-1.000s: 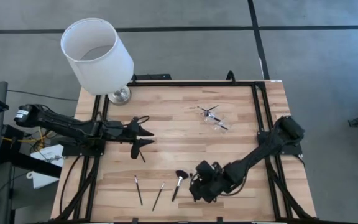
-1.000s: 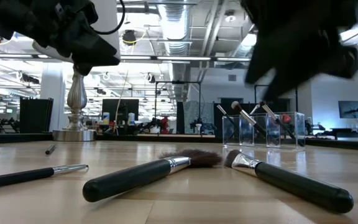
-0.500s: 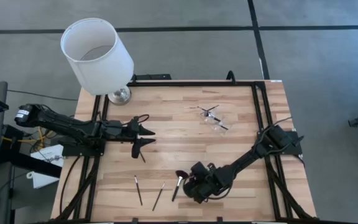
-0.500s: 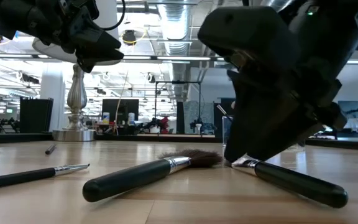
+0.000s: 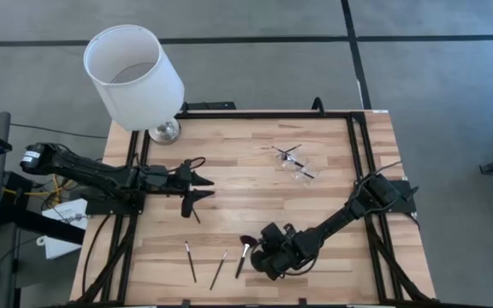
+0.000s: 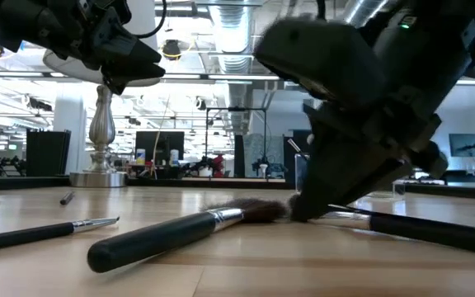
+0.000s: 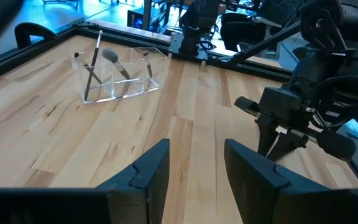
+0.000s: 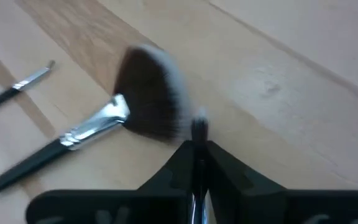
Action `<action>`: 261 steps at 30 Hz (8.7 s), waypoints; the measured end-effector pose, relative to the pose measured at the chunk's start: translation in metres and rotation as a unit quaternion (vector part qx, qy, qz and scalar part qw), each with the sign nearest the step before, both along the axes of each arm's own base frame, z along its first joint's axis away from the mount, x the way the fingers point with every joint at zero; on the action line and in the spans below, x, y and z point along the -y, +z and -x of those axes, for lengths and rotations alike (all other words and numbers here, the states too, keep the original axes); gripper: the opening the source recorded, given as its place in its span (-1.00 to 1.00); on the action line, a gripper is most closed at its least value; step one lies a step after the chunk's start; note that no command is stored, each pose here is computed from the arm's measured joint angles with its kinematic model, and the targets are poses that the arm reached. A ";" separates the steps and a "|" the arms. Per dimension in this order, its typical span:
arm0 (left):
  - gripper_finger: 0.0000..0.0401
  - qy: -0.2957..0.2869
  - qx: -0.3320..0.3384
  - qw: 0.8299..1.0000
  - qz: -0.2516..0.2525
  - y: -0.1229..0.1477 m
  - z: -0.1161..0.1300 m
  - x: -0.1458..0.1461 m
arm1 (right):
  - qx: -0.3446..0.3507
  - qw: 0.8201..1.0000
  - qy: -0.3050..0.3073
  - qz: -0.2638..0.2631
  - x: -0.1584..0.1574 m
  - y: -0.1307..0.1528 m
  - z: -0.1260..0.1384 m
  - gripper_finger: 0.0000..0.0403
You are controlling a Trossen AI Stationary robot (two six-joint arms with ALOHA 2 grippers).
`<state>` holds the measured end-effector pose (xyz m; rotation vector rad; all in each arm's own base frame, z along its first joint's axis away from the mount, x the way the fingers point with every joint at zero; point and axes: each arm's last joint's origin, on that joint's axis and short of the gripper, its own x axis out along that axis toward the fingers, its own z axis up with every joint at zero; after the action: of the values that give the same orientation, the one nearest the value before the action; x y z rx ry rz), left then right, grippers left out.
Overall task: Put items in baskets/containers
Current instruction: Put the blush brush into the transparent organizer, then put the eyeshadow brush into the transparent organizer
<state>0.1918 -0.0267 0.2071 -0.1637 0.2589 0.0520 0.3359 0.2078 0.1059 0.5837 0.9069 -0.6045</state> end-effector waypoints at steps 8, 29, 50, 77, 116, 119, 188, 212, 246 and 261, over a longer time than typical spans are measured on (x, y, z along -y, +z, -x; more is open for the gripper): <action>-0.25 0.000 0.003 1.000 0.000 0.001 0.000 0.000 | -0.054 0.985 -0.038 0.157 0.038 0.073 0.042 -0.93; -0.25 0.002 0.009 1.000 0.000 0.002 0.000 0.000 | 0.127 0.823 -0.230 0.504 0.179 0.040 0.133 -0.97; -0.25 0.002 0.013 1.000 0.001 0.002 -0.001 0.000 | 0.152 0.831 -0.271 0.461 0.182 0.022 0.138 -0.71; -0.25 0.049 -0.056 0.989 0.131 -0.029 0.010 -0.002 | 0.002 0.924 -0.089 0.372 0.135 0.106 0.044 -0.47; -0.33 0.175 -0.270 0.904 0.281 -0.020 0.020 -0.015 | 0.055 0.946 0.019 0.318 0.174 0.121 -0.006 -0.07; -0.33 0.200 -0.304 0.888 0.283 -0.018 0.025 -0.018 | 0.074 0.943 0.022 0.323 0.185 0.126 -0.012 -0.07; -0.95 0.428 -0.341 0.806 0.225 -0.085 -0.007 -0.015 | 0.101 0.955 0.120 0.250 0.151 0.114 -0.007 -0.34; -0.96 0.307 -0.117 0.935 0.135 -0.056 -0.050 -0.002 | 0.150 0.943 0.159 0.250 0.145 0.142 -0.013 -0.41; -0.97 0.127 0.232 0.949 -0.172 0.013 -0.241 -0.069 | 0.185 0.912 0.108 0.350 0.088 0.226 0.116 -0.42; -0.97 0.144 0.271 0.932 -0.191 -0.017 -0.275 -0.106 | 0.194 0.912 0.106 0.345 0.086 0.227 0.114 -0.42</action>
<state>0.4672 0.0792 0.1899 0.1768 -0.3322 0.3417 0.2216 0.1214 0.3329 -0.0428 0.3267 -0.5403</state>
